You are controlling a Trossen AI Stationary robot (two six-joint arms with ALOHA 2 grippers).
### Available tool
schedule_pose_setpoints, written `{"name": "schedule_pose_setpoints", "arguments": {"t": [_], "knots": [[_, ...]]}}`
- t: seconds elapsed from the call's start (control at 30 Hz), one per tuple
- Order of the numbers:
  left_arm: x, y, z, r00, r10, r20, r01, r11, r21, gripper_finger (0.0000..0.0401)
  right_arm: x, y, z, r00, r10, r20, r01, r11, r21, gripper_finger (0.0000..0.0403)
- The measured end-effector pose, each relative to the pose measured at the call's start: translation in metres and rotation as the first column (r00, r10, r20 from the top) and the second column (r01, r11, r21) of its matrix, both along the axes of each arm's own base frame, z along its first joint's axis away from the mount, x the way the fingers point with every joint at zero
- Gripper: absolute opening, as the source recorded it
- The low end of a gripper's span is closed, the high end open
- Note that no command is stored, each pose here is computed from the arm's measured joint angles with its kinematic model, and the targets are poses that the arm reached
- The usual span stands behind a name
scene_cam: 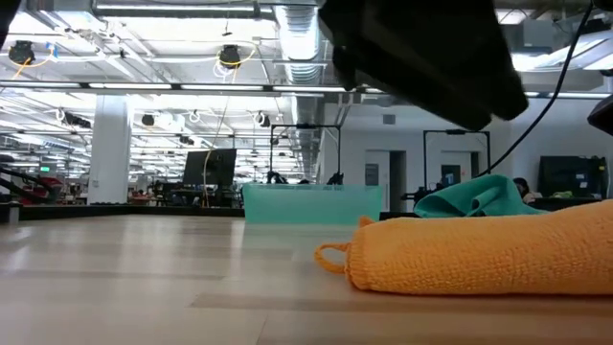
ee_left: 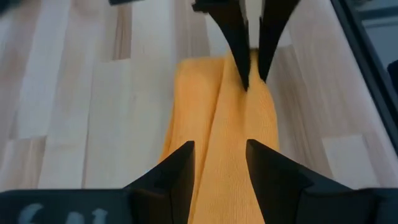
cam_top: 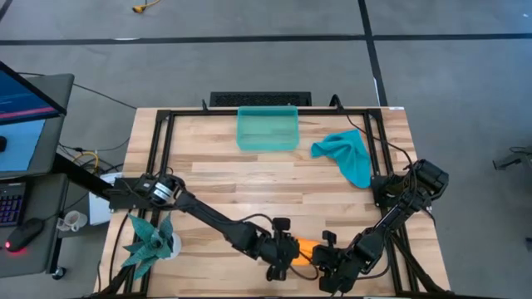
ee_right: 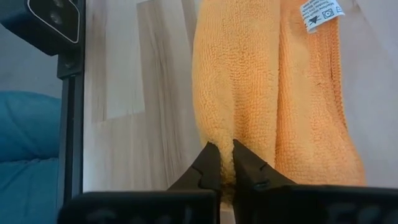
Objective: Roll microfiber towels into tight, uniform cylinder then place into a basket
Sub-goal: Roll the yellow microfiber cloth on the table
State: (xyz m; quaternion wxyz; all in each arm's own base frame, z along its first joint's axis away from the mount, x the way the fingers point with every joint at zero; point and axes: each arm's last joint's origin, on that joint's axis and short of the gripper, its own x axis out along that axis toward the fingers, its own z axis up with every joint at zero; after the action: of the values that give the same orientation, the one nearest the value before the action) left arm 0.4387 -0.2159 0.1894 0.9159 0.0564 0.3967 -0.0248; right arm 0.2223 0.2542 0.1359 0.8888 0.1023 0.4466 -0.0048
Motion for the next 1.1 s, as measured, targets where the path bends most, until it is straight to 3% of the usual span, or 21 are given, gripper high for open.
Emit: {"name": "schedule_pose_setpoints", "arguments": {"t": [0.13, 0.33, 0.67, 0.87, 1.1], "knots": [[0.001, 0.001, -0.012, 0.999, -0.032, 0.021, 0.033, 0.997, -0.071, 0.0138, 0.0, 0.0, 0.0, 1.0, 0.002, -0.002, -0.002, 1.0, 0.002, 0.0023], [-0.005, 0.002, -0.035, 0.999, -0.021, 0.026, 0.024, 0.994, -0.104, 0.0138, 0.0, 0.0, 0.0, 1.0, 0.002, -0.003, -0.002, 1.0, 0.002, 0.0028], [-0.005, 0.002, -0.035, 1.0, -0.018, 0.015, 0.02, 0.99, -0.137, 0.0138, 0.0, 0.0, 0.0, 1.0, 0.003, -0.005, -0.003, 1.0, 0.004, 0.0028], [-0.001, 0.001, -0.054, 1.0, -0.019, -0.017, 0.016, 0.988, -0.154, 0.0138, 0.0, 0.0, 0.0, 1.0, 0.005, -0.007, -0.004, 1.0, 0.002, 0.0023], [-0.002, 0.001, -0.056, 0.999, -0.009, -0.036, 0.003, 0.987, -0.158, 0.0138, 0.0, 0.0, 0.0, 1.0, 0.005, -0.007, -0.005, 1.0, 0.003, 0.0027]]}}
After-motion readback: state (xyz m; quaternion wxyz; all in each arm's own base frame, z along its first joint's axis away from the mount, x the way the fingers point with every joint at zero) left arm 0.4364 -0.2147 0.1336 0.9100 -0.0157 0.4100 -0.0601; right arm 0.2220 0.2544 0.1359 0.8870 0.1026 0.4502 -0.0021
